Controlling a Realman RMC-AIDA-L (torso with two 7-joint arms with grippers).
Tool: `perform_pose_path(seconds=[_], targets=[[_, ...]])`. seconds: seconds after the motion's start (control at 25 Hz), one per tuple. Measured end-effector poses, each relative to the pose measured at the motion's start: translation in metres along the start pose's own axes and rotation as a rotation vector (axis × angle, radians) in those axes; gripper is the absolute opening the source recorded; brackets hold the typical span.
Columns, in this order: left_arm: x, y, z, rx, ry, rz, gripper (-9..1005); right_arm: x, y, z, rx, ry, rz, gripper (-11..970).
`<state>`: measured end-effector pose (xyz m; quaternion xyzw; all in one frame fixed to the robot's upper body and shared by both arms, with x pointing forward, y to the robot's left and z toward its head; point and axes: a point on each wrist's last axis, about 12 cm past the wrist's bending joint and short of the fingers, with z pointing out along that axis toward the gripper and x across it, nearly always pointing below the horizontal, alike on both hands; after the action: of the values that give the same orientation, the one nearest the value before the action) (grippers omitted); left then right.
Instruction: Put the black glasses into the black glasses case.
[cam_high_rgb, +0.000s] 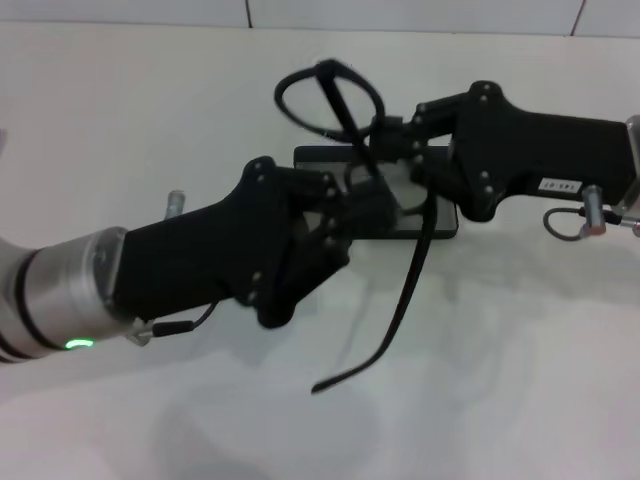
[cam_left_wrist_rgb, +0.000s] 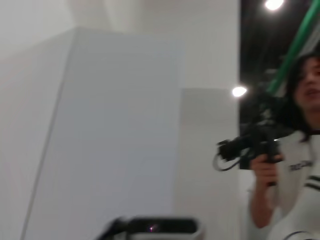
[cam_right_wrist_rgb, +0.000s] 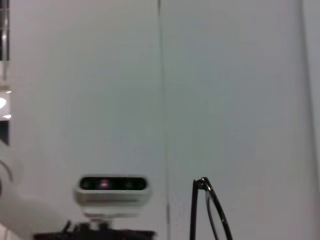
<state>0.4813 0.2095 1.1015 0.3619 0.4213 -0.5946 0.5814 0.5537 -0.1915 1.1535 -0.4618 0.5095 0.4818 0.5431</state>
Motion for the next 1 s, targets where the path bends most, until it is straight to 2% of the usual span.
perform_pose_path(seconds=[0.16,0.36,0.68,0.8,1.0], targets=[[-0.003,-0.003,-0.003,0.009,-0.021,0.010,65,0.000,-0.004,-0.008,0.051,-0.027,-0.010,57],[-0.002,-0.004,-0.010,-0.037,-0.032,0.013,65,-0.008,-0.004,-0.025,0.079,-0.101,-0.023,57],[0.005,-0.002,-0.009,-0.072,-0.007,-0.015,65,-0.033,0.005,-0.038,0.025,-0.320,-0.102,57],[0.008,-0.002,-0.002,-0.030,0.018,-0.025,65,-0.037,0.006,-0.039,0.043,-0.399,-0.137,57],[0.015,-0.003,0.023,0.137,0.084,-0.009,65,-0.033,-0.001,-0.023,0.071,-0.482,-0.162,57]])
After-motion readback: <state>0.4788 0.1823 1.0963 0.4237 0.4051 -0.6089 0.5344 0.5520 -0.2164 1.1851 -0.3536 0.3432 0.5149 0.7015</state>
